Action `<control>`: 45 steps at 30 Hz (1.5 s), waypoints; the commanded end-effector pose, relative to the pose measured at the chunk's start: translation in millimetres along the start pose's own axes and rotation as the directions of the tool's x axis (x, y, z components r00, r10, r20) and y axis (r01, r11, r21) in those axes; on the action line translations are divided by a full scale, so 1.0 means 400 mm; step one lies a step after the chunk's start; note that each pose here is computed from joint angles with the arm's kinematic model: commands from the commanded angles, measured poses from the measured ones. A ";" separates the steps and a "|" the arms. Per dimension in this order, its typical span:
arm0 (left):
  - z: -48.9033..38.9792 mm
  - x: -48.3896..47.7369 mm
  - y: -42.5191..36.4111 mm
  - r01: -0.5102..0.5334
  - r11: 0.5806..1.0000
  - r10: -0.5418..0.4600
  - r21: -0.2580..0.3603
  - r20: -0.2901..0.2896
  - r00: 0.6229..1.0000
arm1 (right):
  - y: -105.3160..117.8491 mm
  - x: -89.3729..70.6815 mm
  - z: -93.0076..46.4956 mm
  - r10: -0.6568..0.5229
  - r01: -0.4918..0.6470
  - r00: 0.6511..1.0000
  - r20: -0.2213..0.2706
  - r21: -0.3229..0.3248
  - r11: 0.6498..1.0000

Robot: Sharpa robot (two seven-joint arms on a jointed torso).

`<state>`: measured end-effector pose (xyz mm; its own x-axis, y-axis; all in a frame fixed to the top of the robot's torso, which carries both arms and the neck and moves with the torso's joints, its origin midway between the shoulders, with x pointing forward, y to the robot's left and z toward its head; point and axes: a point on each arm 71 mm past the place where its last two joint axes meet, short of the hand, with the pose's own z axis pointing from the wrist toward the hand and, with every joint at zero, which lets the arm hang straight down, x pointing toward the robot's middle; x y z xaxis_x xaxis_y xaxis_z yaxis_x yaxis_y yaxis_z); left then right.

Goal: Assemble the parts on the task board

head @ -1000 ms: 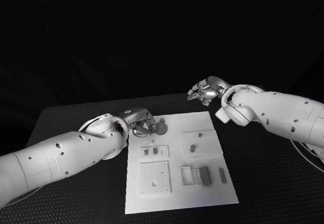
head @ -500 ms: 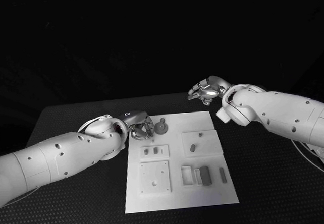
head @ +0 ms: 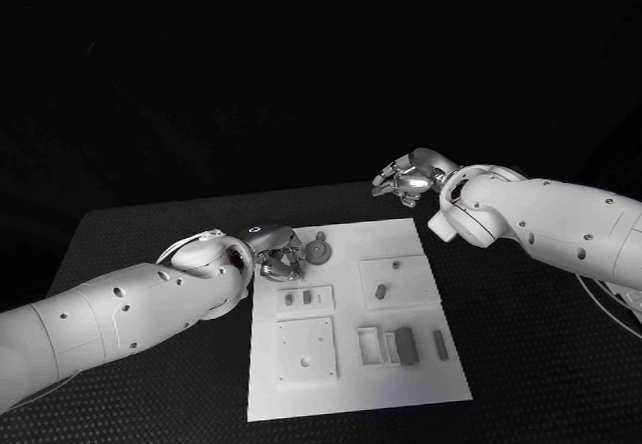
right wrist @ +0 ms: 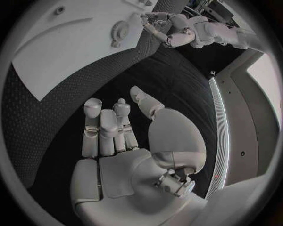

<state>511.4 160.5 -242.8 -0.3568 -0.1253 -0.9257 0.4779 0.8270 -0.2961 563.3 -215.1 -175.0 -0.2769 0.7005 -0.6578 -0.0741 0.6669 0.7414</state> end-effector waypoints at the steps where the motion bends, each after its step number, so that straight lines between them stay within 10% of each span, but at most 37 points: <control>1: 0.001 0.009 -0.004 -0.015 1.000 0.015 0.005 -0.042 0.999 | 0.002 0.002 0.000 0.000 0.000 1.000 -0.012 -0.011 1.000; 45: 0.025 0.032 -0.003 -0.050 0.999 0.048 -0.019 -0.105 0.993 | 0.003 0.003 0.000 0.000 0.000 1.000 -0.012 -0.011 1.000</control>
<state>516.4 154.2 -250.6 -0.3874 -0.0635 -0.9197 0.4785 0.8389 -0.2595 563.2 -215.4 -175.0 -0.2769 0.7007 -0.6576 -0.0739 0.6668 0.7416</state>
